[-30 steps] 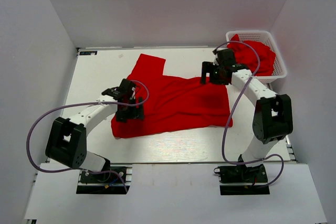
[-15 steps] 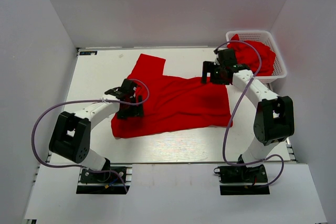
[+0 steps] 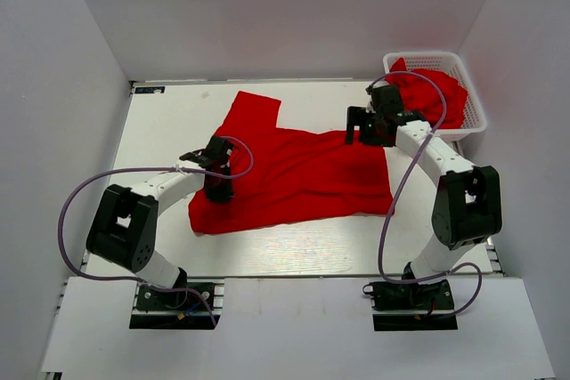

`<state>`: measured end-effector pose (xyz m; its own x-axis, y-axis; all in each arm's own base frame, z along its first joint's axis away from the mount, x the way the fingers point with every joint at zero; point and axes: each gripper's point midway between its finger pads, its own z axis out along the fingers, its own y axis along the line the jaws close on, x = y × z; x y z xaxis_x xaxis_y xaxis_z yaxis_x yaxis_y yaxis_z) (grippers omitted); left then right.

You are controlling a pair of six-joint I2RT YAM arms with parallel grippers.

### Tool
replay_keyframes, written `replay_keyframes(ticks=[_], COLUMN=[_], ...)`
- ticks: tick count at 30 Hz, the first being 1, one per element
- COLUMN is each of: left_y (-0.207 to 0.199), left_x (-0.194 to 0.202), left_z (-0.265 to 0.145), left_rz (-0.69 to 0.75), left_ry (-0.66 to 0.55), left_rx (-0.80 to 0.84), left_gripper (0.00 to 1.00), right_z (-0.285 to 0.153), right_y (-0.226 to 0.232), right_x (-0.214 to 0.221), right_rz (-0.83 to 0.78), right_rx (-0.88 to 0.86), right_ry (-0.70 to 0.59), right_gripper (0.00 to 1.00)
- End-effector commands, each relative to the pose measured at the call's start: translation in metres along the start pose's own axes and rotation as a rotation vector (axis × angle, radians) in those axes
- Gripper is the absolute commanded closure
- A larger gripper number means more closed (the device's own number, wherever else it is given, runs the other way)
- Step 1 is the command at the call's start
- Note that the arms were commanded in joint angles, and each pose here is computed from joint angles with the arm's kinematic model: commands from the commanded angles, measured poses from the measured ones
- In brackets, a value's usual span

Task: Fold and stack the t-shirts
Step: Fold the flattened tshirt in 1/3 of the way

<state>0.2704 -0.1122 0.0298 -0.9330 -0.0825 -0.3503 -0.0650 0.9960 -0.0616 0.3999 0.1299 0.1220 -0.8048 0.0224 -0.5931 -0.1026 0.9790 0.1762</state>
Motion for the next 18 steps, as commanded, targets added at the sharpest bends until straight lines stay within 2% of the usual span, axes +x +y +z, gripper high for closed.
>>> replay_keyframes(ticks=[1,3,4,11,16,18], left_y=[-0.005,-0.009,-0.008,-0.005,-0.017,-0.020], left_x=[-0.016,-0.018,-0.015,-0.019,-0.056,-0.064], left_z=[-0.014,-0.017,-0.017,-0.026,-0.042,-0.038], left_rz=[-0.010,-0.001,0.000,-0.003,0.055,0.087], left_ry=[-0.063,-0.067,-0.054,-0.084,-0.212,-0.215], left_rx=[0.032,0.038,0.032,0.026,0.069,0.067], left_gripper=[0.79,0.89,1.00,1.00,1.00,1.00], right_z=[-0.014,-0.013,-0.015,-0.016,-0.016,-0.017], right_y=[0.000,-0.001,-0.001,-0.003,-0.003,-0.003], right_x=[-0.010,-0.009,-0.009,-0.010,-0.009,-0.010], right_rz=[0.008,0.006,0.008,0.011,0.013,0.014], right_rx=[0.006,0.009,0.007,0.017,0.020,0.018], right_ry=[-0.049,-0.046,-0.047,-0.053,-0.054,-0.060], right_gripper=[0.10,0.10,0.10,0.10,0.10,0.10])
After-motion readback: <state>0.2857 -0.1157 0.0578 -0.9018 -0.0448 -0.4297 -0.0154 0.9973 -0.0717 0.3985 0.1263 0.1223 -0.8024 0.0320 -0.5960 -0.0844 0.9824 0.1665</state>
